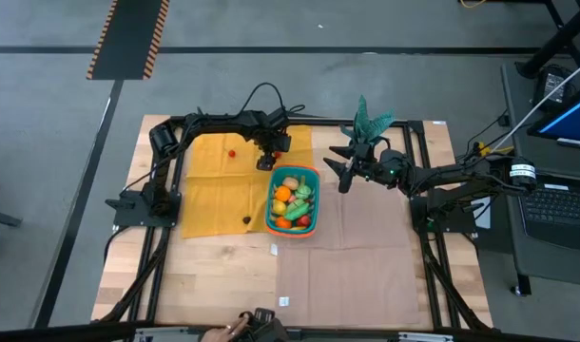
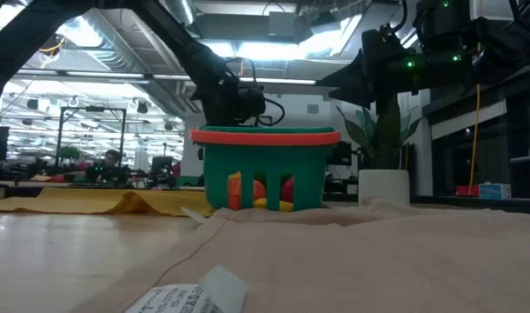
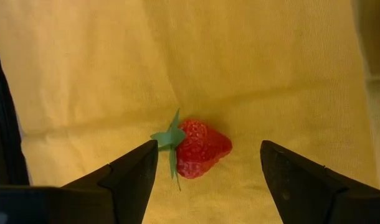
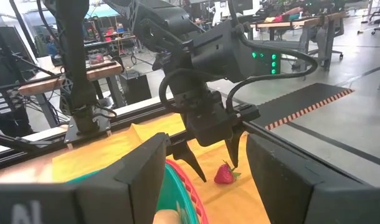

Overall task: Pick and placing Produce into tupperware
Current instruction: Put the strawberry into the basket

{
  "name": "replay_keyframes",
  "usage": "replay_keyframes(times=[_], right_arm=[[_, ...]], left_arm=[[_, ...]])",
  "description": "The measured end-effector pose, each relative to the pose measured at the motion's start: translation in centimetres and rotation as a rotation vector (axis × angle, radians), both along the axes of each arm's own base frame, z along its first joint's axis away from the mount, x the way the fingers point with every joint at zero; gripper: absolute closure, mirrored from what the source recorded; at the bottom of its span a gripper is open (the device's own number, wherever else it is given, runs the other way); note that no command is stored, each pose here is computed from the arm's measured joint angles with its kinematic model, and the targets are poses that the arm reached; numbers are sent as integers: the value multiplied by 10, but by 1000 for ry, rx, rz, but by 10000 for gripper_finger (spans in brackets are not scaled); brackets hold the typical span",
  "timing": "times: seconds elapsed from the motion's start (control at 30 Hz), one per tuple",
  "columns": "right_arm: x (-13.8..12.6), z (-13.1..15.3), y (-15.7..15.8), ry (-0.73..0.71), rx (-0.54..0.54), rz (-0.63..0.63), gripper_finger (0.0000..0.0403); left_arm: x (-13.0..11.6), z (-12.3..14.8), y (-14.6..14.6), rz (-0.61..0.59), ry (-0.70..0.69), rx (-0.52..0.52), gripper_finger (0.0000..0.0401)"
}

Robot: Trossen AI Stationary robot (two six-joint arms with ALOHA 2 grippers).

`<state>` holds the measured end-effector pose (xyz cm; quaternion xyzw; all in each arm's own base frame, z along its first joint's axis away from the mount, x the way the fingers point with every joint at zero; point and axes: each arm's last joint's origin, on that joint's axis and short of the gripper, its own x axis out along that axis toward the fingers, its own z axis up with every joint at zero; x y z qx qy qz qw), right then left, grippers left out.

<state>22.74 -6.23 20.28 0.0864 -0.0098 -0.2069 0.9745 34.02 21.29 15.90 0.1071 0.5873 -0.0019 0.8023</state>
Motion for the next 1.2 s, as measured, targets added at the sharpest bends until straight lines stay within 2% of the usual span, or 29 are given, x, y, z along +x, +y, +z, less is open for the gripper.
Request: replay_keyframes(times=[0.2,0.43,0.63,0.97,1.03,1.2], right_arm=[[0,0,0,-3,6,4,178],[0,0,0,-3,6,4,178],[0,0,0,-3,6,4,178],[0,0,0,-3,6,4,178],[0,0,0,-2,6,4,178],[0,0,0,-3,6,4,178]], left_arm=[[-1,0,0,1,2,-6,139],[-2,-1,-1,1,15,-16,190],[-5,-1,1,14,40,-9,252],[-11,-1,10,65,45,-5,390],[-12,-1,12,70,45,-5,395],[-13,-1,13,73,45,-4,367]])
